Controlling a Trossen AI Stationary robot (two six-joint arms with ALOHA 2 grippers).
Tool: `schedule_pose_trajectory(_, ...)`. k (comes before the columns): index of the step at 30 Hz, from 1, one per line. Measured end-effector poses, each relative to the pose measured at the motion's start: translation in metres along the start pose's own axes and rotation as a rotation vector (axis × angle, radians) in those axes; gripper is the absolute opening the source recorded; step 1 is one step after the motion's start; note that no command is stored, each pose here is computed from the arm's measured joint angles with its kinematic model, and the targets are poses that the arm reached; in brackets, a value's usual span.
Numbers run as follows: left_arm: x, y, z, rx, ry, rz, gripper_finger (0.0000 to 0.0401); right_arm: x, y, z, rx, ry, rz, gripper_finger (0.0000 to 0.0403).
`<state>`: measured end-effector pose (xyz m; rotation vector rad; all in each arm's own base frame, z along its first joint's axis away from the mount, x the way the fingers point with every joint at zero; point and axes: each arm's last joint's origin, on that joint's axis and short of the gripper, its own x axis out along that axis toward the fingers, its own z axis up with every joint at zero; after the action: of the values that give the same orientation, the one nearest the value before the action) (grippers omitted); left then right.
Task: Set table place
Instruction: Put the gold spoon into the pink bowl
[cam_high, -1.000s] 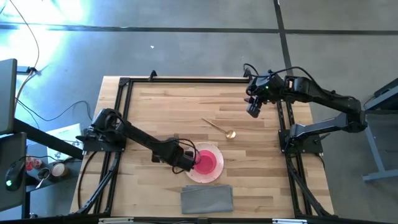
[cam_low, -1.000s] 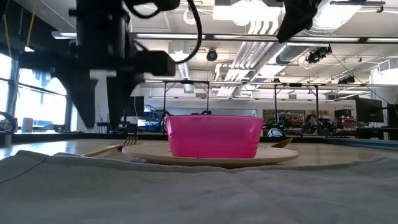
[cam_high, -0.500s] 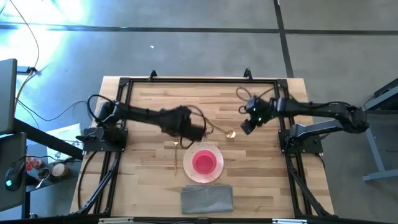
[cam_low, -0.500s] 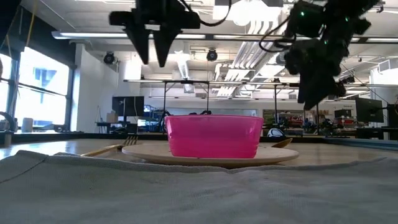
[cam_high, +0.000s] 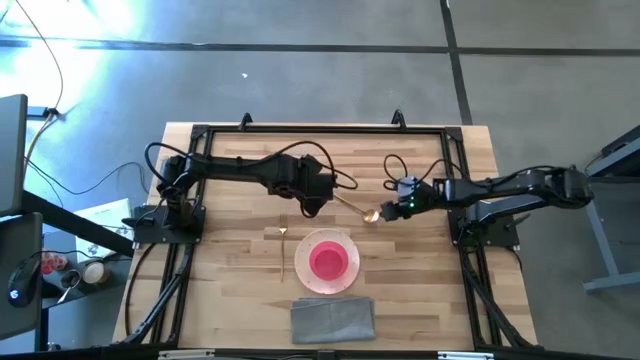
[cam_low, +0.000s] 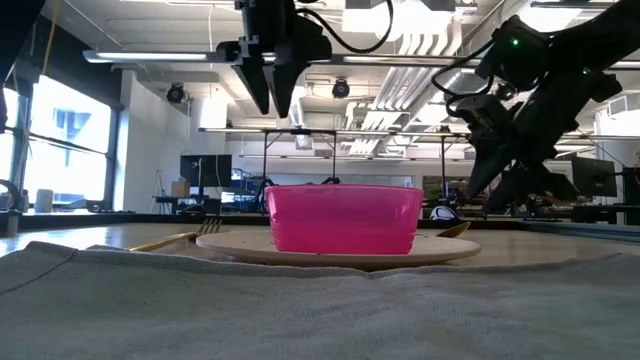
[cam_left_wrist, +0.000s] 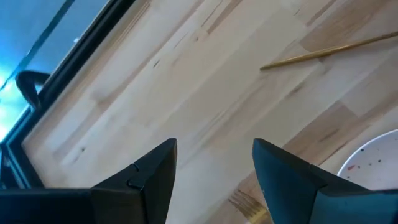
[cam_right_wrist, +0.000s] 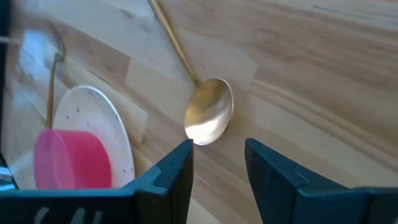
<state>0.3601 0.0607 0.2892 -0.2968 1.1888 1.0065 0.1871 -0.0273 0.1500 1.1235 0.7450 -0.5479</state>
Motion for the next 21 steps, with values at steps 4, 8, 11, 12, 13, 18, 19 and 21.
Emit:
schedule_pose_trajectory(4, 0.001, 0.000, 0.003, 0.023, -0.011, -0.012, 0.0201, 0.007, 0.003, 0.002, 0.020, -0.029, 0.016, 0.0137)
schedule_pose_trajectory(8, 0.002, 0.000, 0.005, 0.043, -0.020, -0.027, 0.0202, 0.017, 0.002, 0.001, 0.027, -0.015, 0.000, 0.0137)
schedule_pose_trajectory(11, 0.002, 0.000, 0.005, 0.052, -0.019, -0.027, 0.0201, 0.025, 0.001, 0.002, 0.043, -0.009, 0.000, 0.0137)
schedule_pose_trajectory(12, 0.002, 0.000, 0.005, 0.053, -0.019, -0.027, 0.0201, 0.028, 0.002, 0.002, 0.043, -0.012, 0.008, 0.0137)
schedule_pose_trajectory(13, 0.002, 0.000, 0.005, 0.056, -0.020, -0.027, 0.0200, 0.031, 0.003, 0.003, 0.043, -0.016, 0.018, 0.0137)
schedule_pose_trajectory(18, 0.002, 0.000, 0.005, 0.069, -0.020, -0.027, 0.0200, 0.047, 0.004, 0.004, 0.043, -0.005, 0.055, 0.0137)
schedule_pose_trajectory(19, 0.002, 0.000, 0.005, 0.070, -0.020, -0.027, 0.0200, 0.050, 0.003, 0.004, 0.046, 0.000, 0.060, 0.0137)
schedule_pose_trajectory(21, 0.002, 0.000, 0.005, 0.070, -0.020, -0.027, 0.0200, 0.055, 0.003, 0.003, 0.046, 0.014, 0.066, 0.0136)
